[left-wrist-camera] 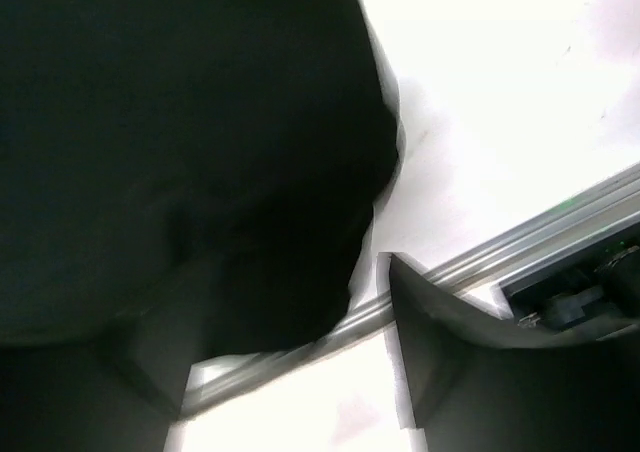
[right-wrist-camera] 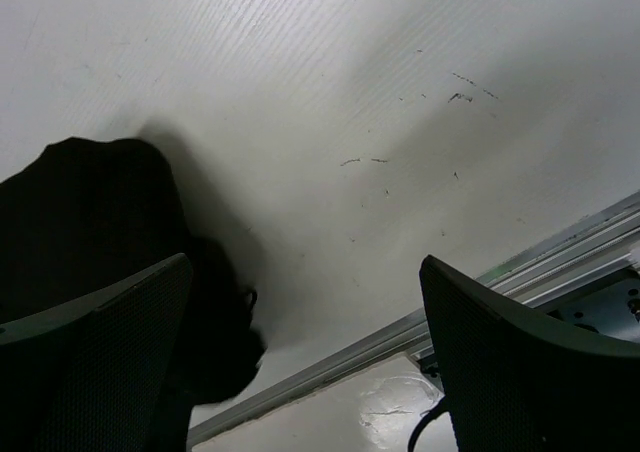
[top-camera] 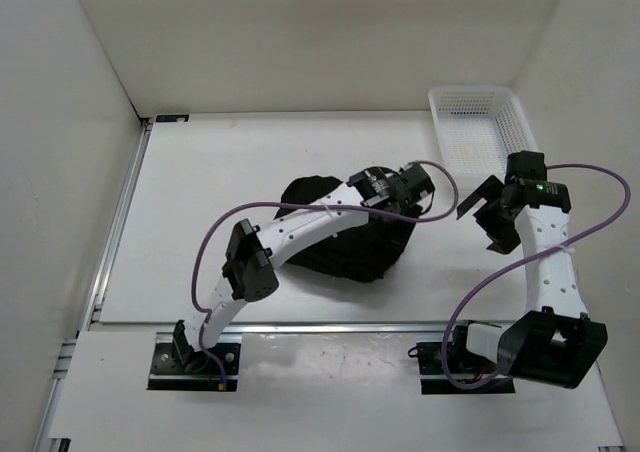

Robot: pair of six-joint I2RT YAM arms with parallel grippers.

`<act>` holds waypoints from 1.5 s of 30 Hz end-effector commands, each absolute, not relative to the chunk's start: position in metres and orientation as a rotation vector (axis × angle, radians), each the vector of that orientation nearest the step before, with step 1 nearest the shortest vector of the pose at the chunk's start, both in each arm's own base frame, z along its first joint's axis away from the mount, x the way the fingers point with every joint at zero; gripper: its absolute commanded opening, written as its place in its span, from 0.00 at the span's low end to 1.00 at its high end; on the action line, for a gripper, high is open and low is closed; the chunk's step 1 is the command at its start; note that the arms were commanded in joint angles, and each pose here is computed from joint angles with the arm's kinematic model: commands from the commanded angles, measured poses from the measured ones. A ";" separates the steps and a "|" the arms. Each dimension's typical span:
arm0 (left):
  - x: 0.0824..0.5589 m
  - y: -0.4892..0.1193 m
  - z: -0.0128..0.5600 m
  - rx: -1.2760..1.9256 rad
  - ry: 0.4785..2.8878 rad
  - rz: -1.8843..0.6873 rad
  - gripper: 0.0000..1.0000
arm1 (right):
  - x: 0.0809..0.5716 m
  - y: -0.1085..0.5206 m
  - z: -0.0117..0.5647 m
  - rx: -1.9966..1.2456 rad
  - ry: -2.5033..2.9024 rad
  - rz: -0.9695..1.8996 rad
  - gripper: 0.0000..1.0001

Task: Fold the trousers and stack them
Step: Fold the trousers

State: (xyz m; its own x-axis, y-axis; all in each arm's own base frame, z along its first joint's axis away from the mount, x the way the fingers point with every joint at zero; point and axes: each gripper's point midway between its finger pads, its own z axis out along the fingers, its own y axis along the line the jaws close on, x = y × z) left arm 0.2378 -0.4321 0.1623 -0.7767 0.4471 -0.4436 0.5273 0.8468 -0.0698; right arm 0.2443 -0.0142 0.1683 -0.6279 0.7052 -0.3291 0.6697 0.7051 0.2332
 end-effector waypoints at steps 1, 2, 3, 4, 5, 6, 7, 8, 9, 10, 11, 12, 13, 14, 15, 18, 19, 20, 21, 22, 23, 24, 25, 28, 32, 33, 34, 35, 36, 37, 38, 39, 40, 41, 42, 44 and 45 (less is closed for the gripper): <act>0.231 -0.406 0.203 0.735 2.593 -0.269 0.87 | 0.238 -0.018 0.172 1.060 2.499 0.120 1.00; 0.236 -0.398 0.228 0.691 2.549 -0.324 0.99 | 0.238 -0.018 0.174 1.056 2.491 0.123 1.00; 0.242 -0.391 0.239 0.655 2.534 -0.353 0.99 | 0.236 -0.017 0.171 1.060 2.499 0.120 1.00; 0.259 -0.374 0.240 0.577 2.550 -0.353 0.99 | 0.235 -0.016 0.173 1.043 2.498 0.132 1.00; 0.264 -0.359 0.262 0.522 2.509 -0.389 0.96 | 0.235 -0.014 0.173 1.024 2.508 0.149 0.99; 0.269 -0.350 0.264 0.491 2.505 -0.404 0.85 | 0.235 -0.012 0.173 1.009 2.515 0.162 0.96; 0.278 -0.329 0.245 0.461 2.545 -0.347 0.77 | 0.240 -0.008 0.178 0.972 2.509 0.185 0.93; 0.282 -0.323 0.256 0.439 2.499 -0.390 0.67 | 0.243 -0.004 0.181 0.932 2.498 0.204 0.81; 0.283 -0.314 0.249 0.424 2.517 -0.370 0.56 | 0.245 0.000 0.182 0.891 2.503 0.208 0.74; 0.285 -0.295 0.227 0.397 2.573 -0.297 0.35 | 0.248 0.012 0.189 0.820 2.498 0.232 0.64; 0.288 -0.285 0.217 0.375 2.584 -0.255 0.24 | 0.250 0.019 0.190 0.778 2.502 0.246 0.54; 0.292 -0.277 0.213 0.346 2.573 -0.245 0.13 | 0.252 0.028 0.191 0.733 2.507 0.261 0.25; 0.300 -0.261 0.201 0.294 2.598 -0.224 0.10 | 0.252 0.042 0.189 0.651 2.525 0.268 0.15; 0.293 -0.246 0.171 0.281 2.667 -0.188 0.10 | 0.252 0.050 0.186 0.637 2.541 0.272 0.06; 0.301 -0.244 0.168 0.245 2.638 -0.233 0.10 | 0.253 0.068 0.183 0.551 2.559 0.298 0.01; 0.294 -0.224 0.123 0.190 2.724 -0.269 0.10 | 0.260 0.115 0.173 0.403 2.598 0.424 0.01; 0.292 -0.223 0.113 0.192 2.740 -0.258 0.10 | 0.263 0.128 0.162 0.367 2.640 0.444 0.01; 0.287 -0.223 0.098 0.207 2.760 -0.245 0.10 | 0.266 0.140 0.160 0.326 2.654 0.469 0.01; 0.284 -0.225 0.090 0.221 2.774 -0.237 0.10 | 0.266 0.155 0.144 0.275 2.716 0.457 0.01; 0.281 -0.223 0.075 0.226 2.813 -0.207 0.10 | 0.272 0.160 0.138 0.257 2.724 0.434 0.01; 0.274 -0.226 0.068 0.246 2.843 -0.216 0.10 | 0.279 0.166 0.135 0.242 2.726 0.423 0.01; 0.271 -0.224 0.060 0.248 2.860 -0.203 0.10 | 0.283 0.172 0.118 0.232 2.773 0.400 0.01; 0.268 -0.221 0.056 0.249 2.871 -0.194 0.10 | 0.289 0.179 0.110 0.195 2.772 0.402 0.02; 0.252 -0.213 0.051 0.242 2.900 -0.195 0.10 | 0.307 0.191 0.083 0.173 2.824 0.370 0.08; 0.232 -0.220 0.064 0.251 2.897 -0.298 0.10 | 0.331 0.203 0.054 0.133 2.861 0.323 0.20; 0.225 -0.224 0.068 0.272 2.908 -0.336 0.10 | 0.339 0.208 0.060 0.132 2.849 0.330 0.23; 0.223 -0.223 0.072 0.272 2.906 -0.339 0.10 | 0.342 0.208 0.065 0.111 2.837 0.307 0.30; 0.224 -0.224 0.088 0.271 2.872 -0.365 0.10 | 0.341 0.209 0.072 0.083 2.825 0.293 0.52; 0.221 -0.218 0.098 0.267 2.876 -0.336 0.10 | 0.347 0.209 0.096 0.084 2.765 0.312 0.61; 0.229 -0.221 0.121 0.261 2.824 -0.357 0.10 | 0.348 0.207 0.109 0.073 2.739 0.312 0.72; 0.231 -0.219 0.143 0.265 2.770 -0.367 0.10 | 0.343 0.201 0.118 0.079 2.732 0.290 0.89; 0.231 -0.208 0.156 0.264 2.759 -0.310 0.15 | 0.342 0.199 0.146 0.066 2.670 0.312 0.95; 0.241 -0.210 0.185 0.275 2.681 -0.323 0.22 | 0.341 0.196 0.160 0.070 2.639 0.313 1.00; 0.245 -0.207 0.199 0.278 2.646 -0.305 0.27 | 0.332 0.187 0.179 0.062 2.610 0.304 1.00; 0.248 -0.204 0.213 0.283 2.609 -0.294 0.44 | 0.328 0.181 0.189 0.069 2.589 0.291 1.00; 0.262 -0.192 0.245 0.271 2.529 -0.243 0.80 | 0.322 0.164 0.216 0.103 2.513 0.263 1.00; 0.270 -0.190 0.252 0.265 2.507 -0.233 0.95 | 0.317 0.153 0.222 0.125 2.505 0.239 1.00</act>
State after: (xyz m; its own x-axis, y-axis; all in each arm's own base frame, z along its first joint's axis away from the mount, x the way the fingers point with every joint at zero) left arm 0.2649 -0.2191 0.2193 -0.8430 0.1317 -0.5215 0.2643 0.9458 -0.1885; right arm 0.3300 0.1862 0.1798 -0.8609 0.1308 -0.4917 0.0038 0.9680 0.2508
